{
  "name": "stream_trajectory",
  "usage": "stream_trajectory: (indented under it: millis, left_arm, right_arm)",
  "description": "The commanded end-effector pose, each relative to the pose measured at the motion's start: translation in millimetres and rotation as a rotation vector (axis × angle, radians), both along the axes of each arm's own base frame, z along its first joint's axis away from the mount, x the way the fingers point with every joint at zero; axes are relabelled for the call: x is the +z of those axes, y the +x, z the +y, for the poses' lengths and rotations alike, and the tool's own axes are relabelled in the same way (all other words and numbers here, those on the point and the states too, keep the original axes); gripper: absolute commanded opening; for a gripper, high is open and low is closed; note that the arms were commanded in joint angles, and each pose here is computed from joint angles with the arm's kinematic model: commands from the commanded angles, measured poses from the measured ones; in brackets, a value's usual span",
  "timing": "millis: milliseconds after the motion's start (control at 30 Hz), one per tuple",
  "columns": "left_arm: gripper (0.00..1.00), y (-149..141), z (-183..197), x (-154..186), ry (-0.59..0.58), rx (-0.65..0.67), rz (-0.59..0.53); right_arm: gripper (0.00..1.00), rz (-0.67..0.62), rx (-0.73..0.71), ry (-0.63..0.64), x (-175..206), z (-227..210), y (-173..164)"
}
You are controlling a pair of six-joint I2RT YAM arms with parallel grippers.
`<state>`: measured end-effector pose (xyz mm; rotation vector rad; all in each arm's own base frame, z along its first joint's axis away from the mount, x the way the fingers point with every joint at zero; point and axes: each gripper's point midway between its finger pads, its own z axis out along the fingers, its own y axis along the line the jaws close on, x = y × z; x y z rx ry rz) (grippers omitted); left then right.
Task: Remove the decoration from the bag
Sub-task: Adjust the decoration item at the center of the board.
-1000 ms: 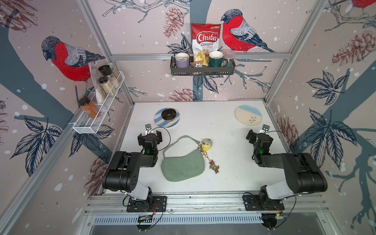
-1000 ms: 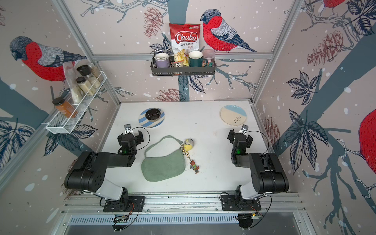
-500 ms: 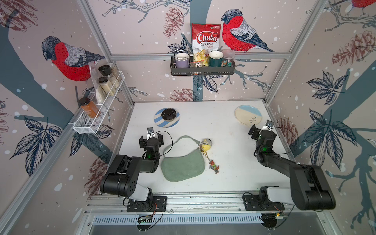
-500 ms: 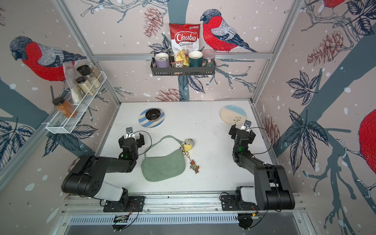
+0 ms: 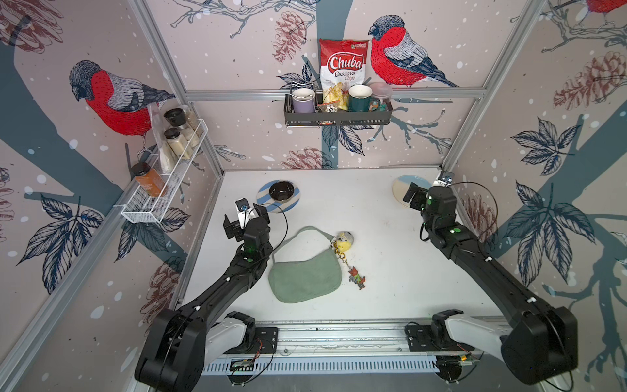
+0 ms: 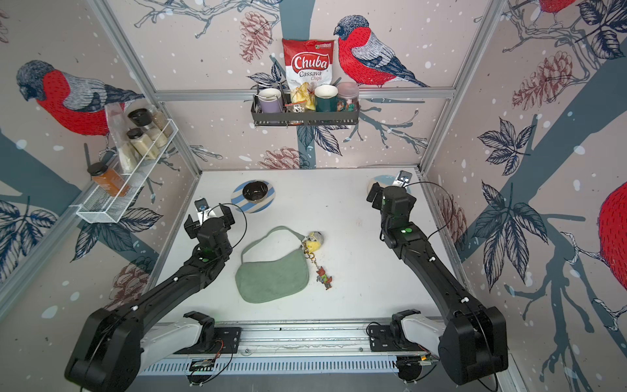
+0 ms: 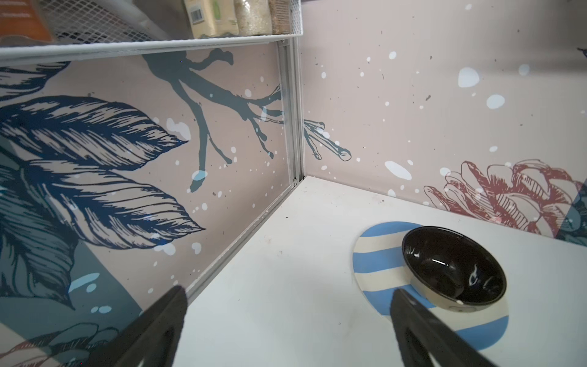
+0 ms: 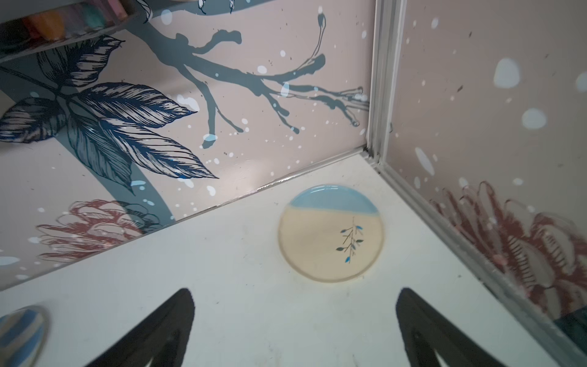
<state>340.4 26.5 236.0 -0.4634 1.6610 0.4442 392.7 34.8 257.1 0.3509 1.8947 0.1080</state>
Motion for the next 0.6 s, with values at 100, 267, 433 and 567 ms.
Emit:
stream_trajectory:
  millis: [100, 267, 433, 567]
  left_arm:
    - [0.97, -22, -4, -30, -0.322, -0.047, 0.152]
    - [0.91, -15, -20, -16, -0.420, -0.202, 0.201]
    - [0.86, -10, -54, -27, -0.341, -0.292, 0.436]
    - [0.85, -10, -107, -38, -0.222, -0.437, 0.599]
  right_arm:
    - [0.94, 0.286, 0.145, 0.318, -61, 39, -23]
    - [0.85, 0.512, 0.189, 0.199, -93, 78, -32]
    - [0.76, 0.662, 0.341, 0.028, -120, 136, -61]
    - [0.65, 0.695, 0.504, 0.004, -131, 178, -91]
